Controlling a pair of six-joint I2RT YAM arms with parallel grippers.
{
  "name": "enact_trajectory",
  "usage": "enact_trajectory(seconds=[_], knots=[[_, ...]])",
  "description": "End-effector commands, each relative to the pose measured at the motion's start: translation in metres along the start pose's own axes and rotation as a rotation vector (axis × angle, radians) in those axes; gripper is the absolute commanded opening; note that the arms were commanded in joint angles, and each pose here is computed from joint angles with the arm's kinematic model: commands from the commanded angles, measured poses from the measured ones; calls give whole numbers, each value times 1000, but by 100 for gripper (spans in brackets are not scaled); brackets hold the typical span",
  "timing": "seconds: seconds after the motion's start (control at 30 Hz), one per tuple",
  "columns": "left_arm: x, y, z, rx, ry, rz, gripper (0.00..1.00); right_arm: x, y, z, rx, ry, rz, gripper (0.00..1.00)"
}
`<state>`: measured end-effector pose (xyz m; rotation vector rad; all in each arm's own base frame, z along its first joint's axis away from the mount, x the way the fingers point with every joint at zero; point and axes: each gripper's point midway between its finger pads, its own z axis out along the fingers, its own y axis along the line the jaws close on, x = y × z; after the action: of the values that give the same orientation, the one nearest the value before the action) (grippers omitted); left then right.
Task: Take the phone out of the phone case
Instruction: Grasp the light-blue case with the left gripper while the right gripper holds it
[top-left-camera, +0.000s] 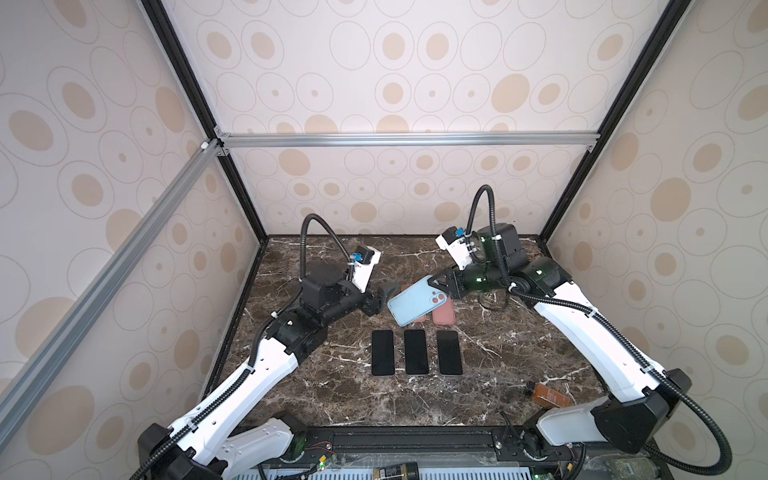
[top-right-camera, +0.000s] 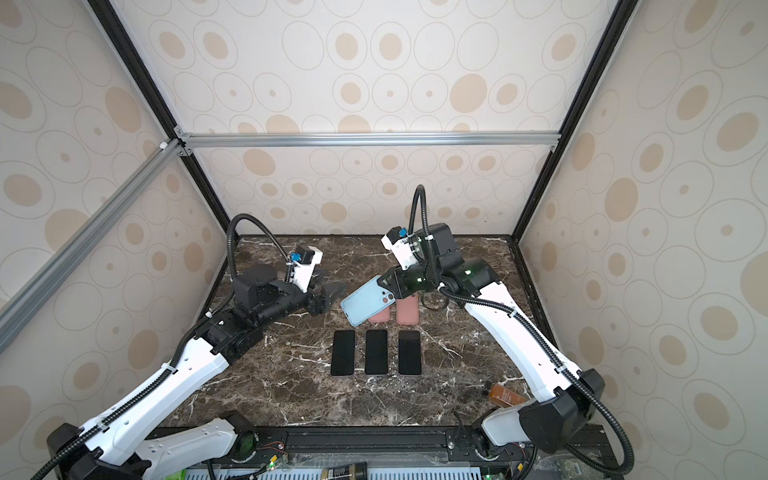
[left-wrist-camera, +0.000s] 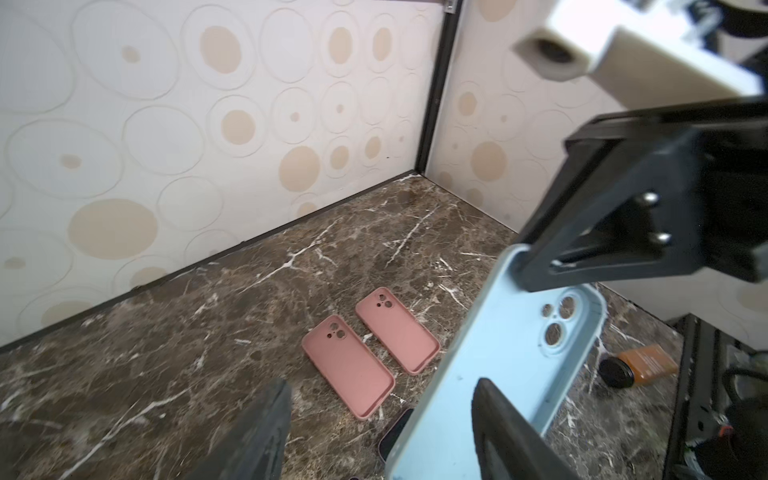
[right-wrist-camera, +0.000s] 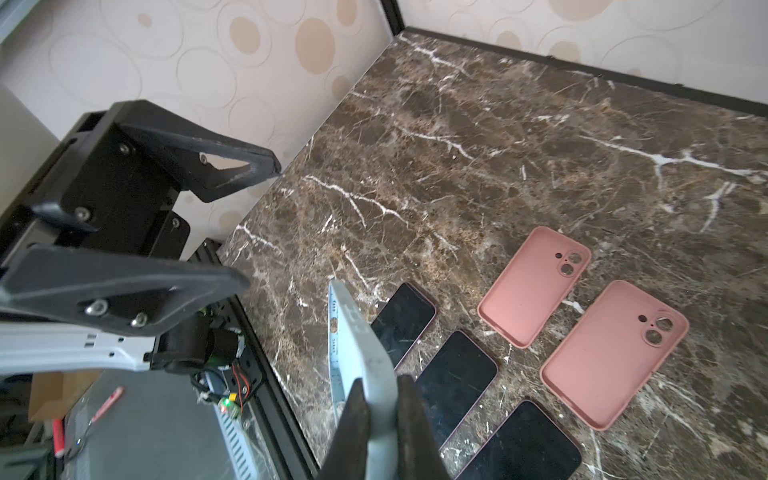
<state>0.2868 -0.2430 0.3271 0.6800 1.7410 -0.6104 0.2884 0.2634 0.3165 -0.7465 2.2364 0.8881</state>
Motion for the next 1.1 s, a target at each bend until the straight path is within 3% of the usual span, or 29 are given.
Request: enact_trajectory(seconds=[0.0, 0.27, 0.63, 0.93, 1.07], knots=[[-7, -10, 0, -3, -29, 132, 68, 19, 8, -4, -60, 101, -35, 0], [15, -34, 16, 81, 49, 168, 64, 23, 14, -6, -93, 115, -51, 0], [36, -58, 25, 213, 111, 128, 59, 25, 10, -11, -53, 101, -71, 0], [56, -58, 32, 226, 181, 137, 37, 24, 11, -11, -64, 100, -69, 0], [56, -59, 35, 227, 184, 140, 23, 25, 12, -9, -72, 105, -66, 0]])
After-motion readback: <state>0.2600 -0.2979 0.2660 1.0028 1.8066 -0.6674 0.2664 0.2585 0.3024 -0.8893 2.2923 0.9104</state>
